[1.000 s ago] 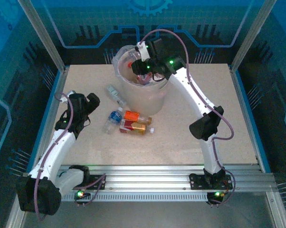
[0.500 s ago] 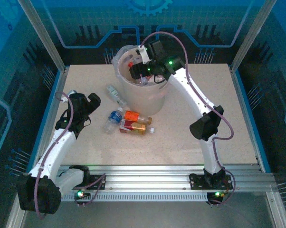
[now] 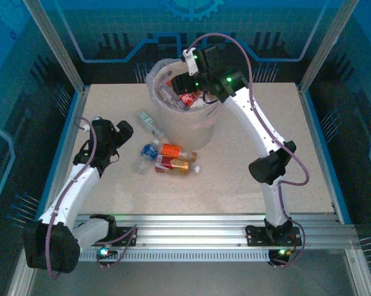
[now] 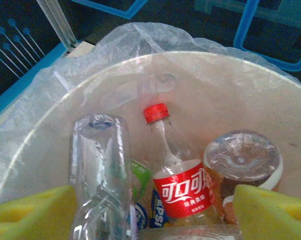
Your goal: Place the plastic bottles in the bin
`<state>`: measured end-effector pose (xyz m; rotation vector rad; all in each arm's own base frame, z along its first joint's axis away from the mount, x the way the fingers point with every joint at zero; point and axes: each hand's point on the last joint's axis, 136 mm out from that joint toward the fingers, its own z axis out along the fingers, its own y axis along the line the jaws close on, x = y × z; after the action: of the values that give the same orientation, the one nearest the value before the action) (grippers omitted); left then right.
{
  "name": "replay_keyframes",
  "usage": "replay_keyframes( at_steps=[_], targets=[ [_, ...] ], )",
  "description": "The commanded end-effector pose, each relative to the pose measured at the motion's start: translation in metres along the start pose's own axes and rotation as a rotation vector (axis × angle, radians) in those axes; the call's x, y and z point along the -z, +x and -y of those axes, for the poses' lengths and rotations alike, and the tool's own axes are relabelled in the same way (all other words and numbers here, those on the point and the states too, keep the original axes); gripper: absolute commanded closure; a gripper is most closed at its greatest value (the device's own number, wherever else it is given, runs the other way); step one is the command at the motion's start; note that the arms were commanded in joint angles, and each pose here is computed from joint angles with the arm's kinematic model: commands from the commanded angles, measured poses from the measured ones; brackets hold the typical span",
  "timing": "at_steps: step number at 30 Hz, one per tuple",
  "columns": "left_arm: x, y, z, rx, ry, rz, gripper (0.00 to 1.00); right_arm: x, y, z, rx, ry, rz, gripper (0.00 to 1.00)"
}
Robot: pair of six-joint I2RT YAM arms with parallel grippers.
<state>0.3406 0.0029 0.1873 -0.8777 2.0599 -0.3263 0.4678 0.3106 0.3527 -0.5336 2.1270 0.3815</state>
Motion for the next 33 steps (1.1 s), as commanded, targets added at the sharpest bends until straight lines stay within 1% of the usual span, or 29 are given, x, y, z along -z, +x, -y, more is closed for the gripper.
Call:
replay_keyframes(
  at_steps=[1, 4, 8, 14, 18, 21, 25, 33],
  targets=[
    [0.001, -0.008, 0.013, 0.008, 0.041, -0.003, 0.01, 0.015, -0.015, -0.014, 0.004, -0.059, 0.047, 0.23],
    [-0.001, -0.005, 0.014, 0.005, 0.047, -0.015, 0.01, 0.010, -0.010, -0.023, 0.019, -0.073, 0.031, 0.28],
    [-0.005, 0.001, 0.018, -0.014, 0.062, -0.051, 0.01, 0.011, -0.007, -0.028, 0.028, -0.072, 0.019, 0.27],
    [-0.016, 0.019, 0.021, -0.074, 0.065, -0.159, 0.01, 0.028, -0.010, -0.028, 0.027, -0.062, 0.027, 0.15],
    [-0.025, 0.033, 0.024, -0.133, 0.057, -0.252, 0.01, 0.042, -0.008, -0.023, 0.016, -0.033, 0.026, 0.00],
    [-0.029, 0.045, 0.025, -0.198, 0.038, -0.308, 0.01, 0.053, -0.004, -0.015, 0.002, 0.009, 0.022, 0.00],
    [-0.032, 0.064, 0.017, -0.291, -0.020, -0.380, 0.01, 0.070, 0.006, 0.000, -0.013, 0.086, 0.018, 0.00],
    [-0.037, 0.101, 0.003, -0.428, -0.101, -0.498, 0.01, 0.103, 0.039, 0.027, -0.078, 0.211, 0.019, 0.00]
  ],
)
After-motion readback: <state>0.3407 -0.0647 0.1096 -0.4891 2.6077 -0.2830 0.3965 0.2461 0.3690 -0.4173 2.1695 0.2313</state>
